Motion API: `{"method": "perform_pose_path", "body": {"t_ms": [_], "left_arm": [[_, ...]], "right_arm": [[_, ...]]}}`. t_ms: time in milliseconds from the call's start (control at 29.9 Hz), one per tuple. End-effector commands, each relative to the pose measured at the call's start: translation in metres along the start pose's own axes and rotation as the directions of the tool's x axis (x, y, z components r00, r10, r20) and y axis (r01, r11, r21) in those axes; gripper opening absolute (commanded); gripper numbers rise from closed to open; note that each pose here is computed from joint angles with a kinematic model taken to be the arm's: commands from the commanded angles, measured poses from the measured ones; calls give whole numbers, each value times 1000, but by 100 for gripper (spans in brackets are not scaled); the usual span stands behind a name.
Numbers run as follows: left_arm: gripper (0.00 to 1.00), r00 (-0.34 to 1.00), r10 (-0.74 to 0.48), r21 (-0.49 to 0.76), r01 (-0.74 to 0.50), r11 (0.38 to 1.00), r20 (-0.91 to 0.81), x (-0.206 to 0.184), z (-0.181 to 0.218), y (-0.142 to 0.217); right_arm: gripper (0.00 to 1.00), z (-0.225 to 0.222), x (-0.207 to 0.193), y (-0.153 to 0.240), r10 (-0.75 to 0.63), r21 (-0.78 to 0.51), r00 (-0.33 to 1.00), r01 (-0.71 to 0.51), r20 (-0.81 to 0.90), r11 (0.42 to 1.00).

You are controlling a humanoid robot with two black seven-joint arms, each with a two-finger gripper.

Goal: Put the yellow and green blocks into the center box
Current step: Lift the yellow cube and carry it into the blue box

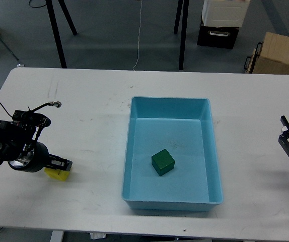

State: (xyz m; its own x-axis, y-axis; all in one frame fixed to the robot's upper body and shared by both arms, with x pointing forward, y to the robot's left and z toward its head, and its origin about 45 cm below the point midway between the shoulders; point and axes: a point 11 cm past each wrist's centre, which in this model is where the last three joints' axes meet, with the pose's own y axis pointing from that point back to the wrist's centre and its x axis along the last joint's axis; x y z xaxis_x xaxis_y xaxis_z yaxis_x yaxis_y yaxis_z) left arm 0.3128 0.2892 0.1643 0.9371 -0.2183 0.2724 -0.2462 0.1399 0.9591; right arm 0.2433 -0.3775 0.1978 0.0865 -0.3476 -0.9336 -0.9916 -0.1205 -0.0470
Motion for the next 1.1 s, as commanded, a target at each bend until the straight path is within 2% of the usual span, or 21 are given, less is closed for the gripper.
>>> {"method": "perform_pose_path", "body": {"t_ms": [0,134,234,301,535,936,1003,1069], "left_arm": [[2,998,54,-18,-54,998,-11,17,5,13],[2,976,215,-66,-213,975,21,80,31,61],[2,958,285,-160,-276,948,37,124,82,98],[2,949,303,-188,-283,941,87,141,114,110],[3,925,246,-202,-192,960,289,143,203,70],[6,917,140,-269,-37,962,373,97,279,9],[13,921,130,-270,-28,963,367,94,281,3],[28,929,124,-263,-30,964,348,95,276,-2]], "right_arm": [[99,1,-1,0,-3,-4,1000,3,1,1000],[99,6,0,-1,0,-18,1000,0,3,1000],[99,8,0,-2,-1,-24,1000,1,3,1000],[99,8,0,-2,1,-27,1000,-1,3,1000],[99,4,1,-1,7,-25,1000,-7,-9,1000],[99,4,2,0,15,-24,1000,-15,-10,1000],[99,2,3,2,19,-22,1000,-20,-14,1000],[99,-1,4,4,26,-23,999,-26,-23,999]]}}
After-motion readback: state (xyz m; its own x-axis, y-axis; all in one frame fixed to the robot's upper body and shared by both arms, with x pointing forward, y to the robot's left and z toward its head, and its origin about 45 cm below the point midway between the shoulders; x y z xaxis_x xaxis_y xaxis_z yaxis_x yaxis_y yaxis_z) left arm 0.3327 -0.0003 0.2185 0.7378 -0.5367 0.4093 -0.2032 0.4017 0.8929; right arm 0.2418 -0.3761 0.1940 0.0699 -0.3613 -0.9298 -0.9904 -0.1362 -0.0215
